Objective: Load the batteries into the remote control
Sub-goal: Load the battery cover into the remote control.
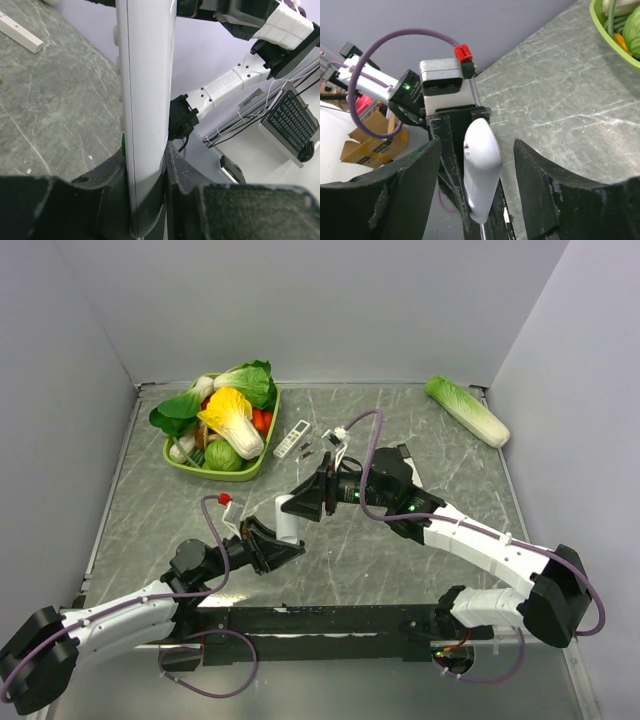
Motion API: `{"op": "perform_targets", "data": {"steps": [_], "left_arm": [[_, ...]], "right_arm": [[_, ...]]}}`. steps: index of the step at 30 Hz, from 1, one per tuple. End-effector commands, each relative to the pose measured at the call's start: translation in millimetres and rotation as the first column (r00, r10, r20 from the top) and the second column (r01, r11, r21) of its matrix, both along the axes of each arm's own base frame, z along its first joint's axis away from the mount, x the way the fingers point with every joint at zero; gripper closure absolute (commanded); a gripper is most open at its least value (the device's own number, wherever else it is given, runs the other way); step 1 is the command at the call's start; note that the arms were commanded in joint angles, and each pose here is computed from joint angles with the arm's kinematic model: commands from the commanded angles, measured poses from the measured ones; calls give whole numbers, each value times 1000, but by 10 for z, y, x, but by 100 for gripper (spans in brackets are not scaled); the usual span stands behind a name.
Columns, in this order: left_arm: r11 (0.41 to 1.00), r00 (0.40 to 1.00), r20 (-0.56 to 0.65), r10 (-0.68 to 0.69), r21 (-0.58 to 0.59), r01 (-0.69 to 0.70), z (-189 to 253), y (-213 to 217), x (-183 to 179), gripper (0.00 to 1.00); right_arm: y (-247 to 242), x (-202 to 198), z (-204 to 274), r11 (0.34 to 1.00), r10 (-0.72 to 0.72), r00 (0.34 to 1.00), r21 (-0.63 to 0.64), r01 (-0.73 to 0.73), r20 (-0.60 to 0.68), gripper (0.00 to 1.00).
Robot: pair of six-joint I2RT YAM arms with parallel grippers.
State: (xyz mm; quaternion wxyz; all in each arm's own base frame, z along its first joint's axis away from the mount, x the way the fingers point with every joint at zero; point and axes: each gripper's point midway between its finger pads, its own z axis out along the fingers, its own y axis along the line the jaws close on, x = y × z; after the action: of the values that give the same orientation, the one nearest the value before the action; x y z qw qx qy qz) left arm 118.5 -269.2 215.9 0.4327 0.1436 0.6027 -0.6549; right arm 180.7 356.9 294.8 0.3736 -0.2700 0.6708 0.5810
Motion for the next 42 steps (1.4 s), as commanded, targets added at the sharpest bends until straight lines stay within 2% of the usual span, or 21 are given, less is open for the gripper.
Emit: {"op": "perform_targets", "data": {"steps": [1,5,13,16,18,21,22,23,25,27,28,29,30,33,34,38,42], "left_arm": [[997,993,111,-30,-64,37,338,-19,-67,98],[997,992,122,-35,-62,43,357,-28,-72,98],[998,991,133,-28,-56,35,394,-28,-60,98],[998,989,148,-19,-57,27,432,-14,-58,98],[999,989,144,-17,-46,24,426,-19,-48,98],[1000,990,143,-10,-25,14,390,-26,-27,98],[1000,990,143,-8,-15,10,371,-31,-16,98],[1000,990,142,-6,-4,6,350,-35,-6,98],[998,990,138,14,62,-23,246,-58,72,98],[989,993,115,28,143,-44,138,-78,140,98],[980,989,140,50,182,-75,102,-72,201,98],[971,988,141,62,219,-92,61,-67,241,98],[956,990,127,67,277,-101,14,-69,282,98],[922,980,178,83,359,-143,48,-73,397,98],[896,980,181,76,419,-147,-57,-51,409,98],[842,967,242,86,501,-201,1,-103,510,97],[755,965,262,-2,633,-170,-205,-337,439,98]], "right_arm": [[52,96,149,1000,-9,1000,25,8,30,36],[81,85,7,1000,5,1000,4,-6,4,53],[91,79,-207,999,17,1000,-35,-17,-23,68],[78,57,-237,999,22,1000,-45,-23,-17,68],[70,54,-228,999,23,1000,-47,-23,-8,66],[44,36,-132,999,30,999,-45,-29,19,51],[33,31,-40,999,30,998,-35,-29,47,42],[17,10,-29,999,33,998,-42,-31,45,37],[-28,6,82,999,19,997,-38,-16,80,26],[-107,17,68,997,-9,997,-78,15,80,19],[-176,76,165,995,-51,991,-82,61,125,14],[-242,50,56,987,-60,993,-142,74,101,12],[-320,67,142,984,-79,987,-150,100,140,8],[-601,147,137,955,-157,976,-227,189,153,2],[-701,187,124,943,-182,971,-251,217,153,1],[-1045,159,131,896,-232,959,-348,275,161,0],[-1361,88,162,857,-300,939,-386,343,168,0]]}}
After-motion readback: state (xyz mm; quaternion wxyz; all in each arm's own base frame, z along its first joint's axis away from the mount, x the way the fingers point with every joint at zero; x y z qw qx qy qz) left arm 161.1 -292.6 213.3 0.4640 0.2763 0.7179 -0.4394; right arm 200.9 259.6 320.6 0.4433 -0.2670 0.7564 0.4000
